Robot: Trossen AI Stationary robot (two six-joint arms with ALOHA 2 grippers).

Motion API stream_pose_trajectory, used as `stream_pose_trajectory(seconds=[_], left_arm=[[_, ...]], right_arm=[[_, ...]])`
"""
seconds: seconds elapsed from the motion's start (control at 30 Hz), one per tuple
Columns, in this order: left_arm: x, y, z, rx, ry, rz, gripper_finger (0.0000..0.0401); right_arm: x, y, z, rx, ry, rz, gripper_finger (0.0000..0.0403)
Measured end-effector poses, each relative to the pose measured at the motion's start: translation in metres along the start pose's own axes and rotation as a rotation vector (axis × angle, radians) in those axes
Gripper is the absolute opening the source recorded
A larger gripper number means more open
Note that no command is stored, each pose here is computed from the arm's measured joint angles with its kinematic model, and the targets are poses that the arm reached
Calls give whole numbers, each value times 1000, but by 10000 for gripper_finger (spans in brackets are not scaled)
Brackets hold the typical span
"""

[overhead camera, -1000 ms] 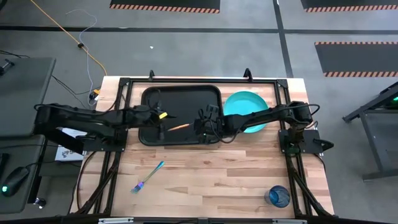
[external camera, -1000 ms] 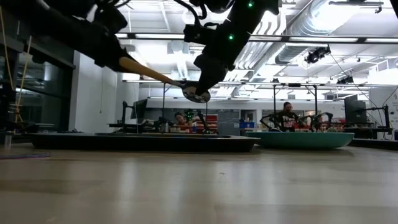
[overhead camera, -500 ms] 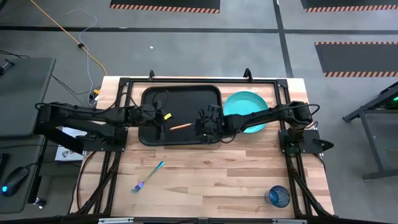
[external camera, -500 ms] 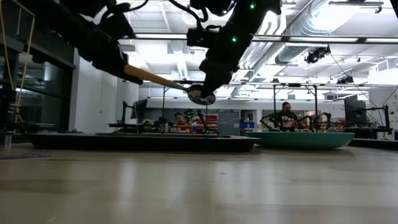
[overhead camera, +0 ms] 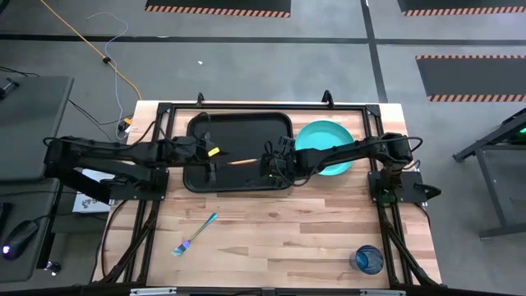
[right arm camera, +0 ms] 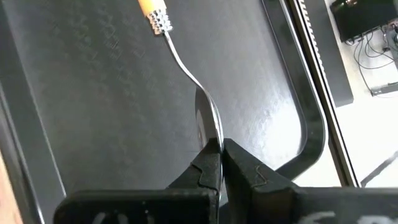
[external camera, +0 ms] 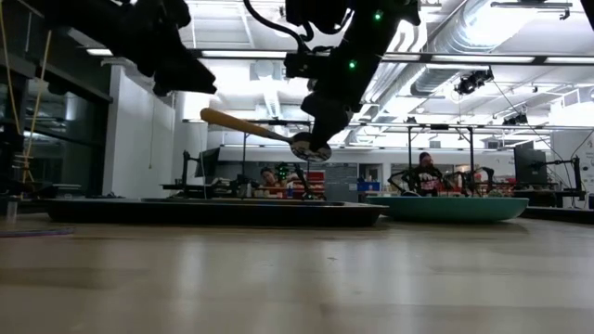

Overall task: Pick and place plate/cup/fork/spoon on tray
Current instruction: Put the yellow spoon on the black serving tray

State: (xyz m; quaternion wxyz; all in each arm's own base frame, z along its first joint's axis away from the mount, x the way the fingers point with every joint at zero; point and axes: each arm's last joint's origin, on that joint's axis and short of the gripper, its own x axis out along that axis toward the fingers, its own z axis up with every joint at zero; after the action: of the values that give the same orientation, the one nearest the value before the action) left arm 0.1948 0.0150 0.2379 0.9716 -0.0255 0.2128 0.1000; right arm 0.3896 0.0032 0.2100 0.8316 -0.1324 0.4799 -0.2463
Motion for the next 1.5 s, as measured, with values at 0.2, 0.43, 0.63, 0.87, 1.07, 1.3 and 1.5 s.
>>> stream_pose_trajectory(seconds=[0.2, 0.43, 0.63, 0.87, 1.07, 1.3, 1.5], left_arm=[[20, -12, -2, 36, -8, -41, 188], [43, -12, -10, 46, 28, -20, 188], [51, -8, -15, 43, 61, 1, 188], [52, -8, -19, 62, 94, 4, 188], [52, -7, -22, 68, 127, 6, 188], [52, -7, -24, 54, 149, 3, 188], [52, -8, -25, 51, 158, -31, 188]], right_arm=[[0, 0, 1, 5, -8, 3, 0], [0, 0, 1, -1, -13, 6, 0], [0, 0, 2, -16, -14, 6, 0], [0, 1, 3, -20, -24, 6, 0], [0, 1, 3, -23, -28, -1, 0], [-1, 1, 8, -32, -70, 0, 0], [-1, 2, 8, -33, -74, 1, 0]])
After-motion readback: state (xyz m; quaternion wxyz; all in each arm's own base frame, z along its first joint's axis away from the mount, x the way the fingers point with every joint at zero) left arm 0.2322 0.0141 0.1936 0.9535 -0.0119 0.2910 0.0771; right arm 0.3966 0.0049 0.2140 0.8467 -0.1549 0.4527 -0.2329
